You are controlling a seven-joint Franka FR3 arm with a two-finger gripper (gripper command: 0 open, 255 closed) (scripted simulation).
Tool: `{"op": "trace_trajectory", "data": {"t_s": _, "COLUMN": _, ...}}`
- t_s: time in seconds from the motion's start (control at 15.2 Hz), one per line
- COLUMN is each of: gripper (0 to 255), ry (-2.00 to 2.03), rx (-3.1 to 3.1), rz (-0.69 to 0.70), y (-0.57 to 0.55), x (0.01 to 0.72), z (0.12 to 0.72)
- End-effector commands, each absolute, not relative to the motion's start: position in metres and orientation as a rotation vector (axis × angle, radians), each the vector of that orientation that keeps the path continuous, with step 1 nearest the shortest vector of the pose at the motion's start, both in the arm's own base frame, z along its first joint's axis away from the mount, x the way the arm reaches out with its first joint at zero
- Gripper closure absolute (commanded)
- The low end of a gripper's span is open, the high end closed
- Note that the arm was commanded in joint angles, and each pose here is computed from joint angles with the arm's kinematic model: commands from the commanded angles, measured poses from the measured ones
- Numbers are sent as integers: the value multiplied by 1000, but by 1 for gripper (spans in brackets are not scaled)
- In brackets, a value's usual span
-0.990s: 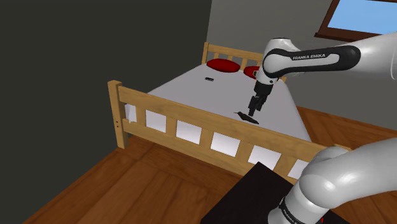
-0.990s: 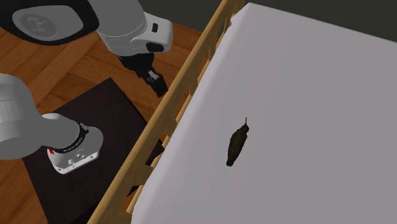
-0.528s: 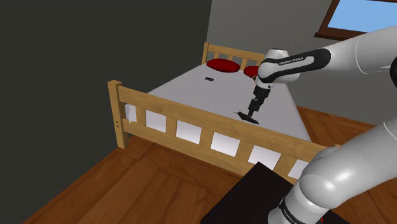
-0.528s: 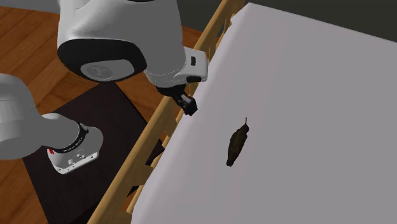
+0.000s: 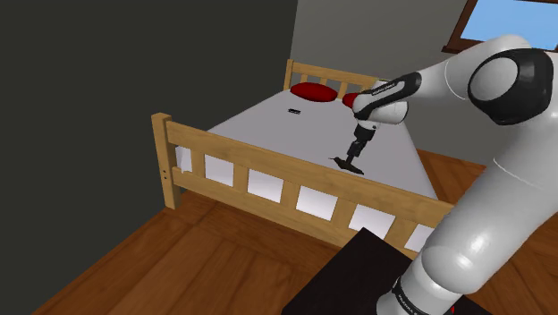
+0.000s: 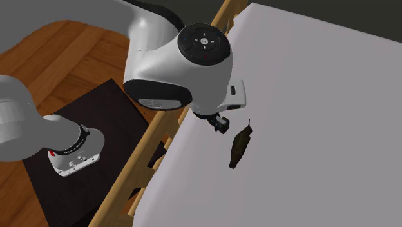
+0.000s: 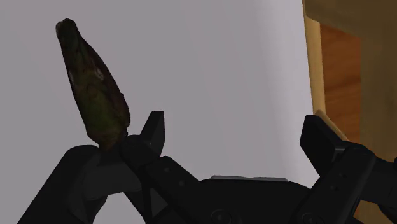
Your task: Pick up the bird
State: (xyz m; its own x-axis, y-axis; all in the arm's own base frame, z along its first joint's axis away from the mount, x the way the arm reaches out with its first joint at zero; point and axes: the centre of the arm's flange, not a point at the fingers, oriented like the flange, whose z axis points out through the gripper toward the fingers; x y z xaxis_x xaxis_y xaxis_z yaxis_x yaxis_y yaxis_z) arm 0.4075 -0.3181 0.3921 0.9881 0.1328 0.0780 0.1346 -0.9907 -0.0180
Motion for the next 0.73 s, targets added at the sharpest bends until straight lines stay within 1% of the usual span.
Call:
{"op": "trace_trajectory", "data": {"t_s": 0.0, "gripper": 0, "ry": -226, "rx": -3107, "rz": -139, "y": -344, "x": 419, "z": 378}}
{"op": "trace_trajectory", "data": {"t_s": 0.66, "gripper": 0, "ry": -292, "rx": -3084, "rz": -221, "y": -443, "x": 473, "z": 319}}
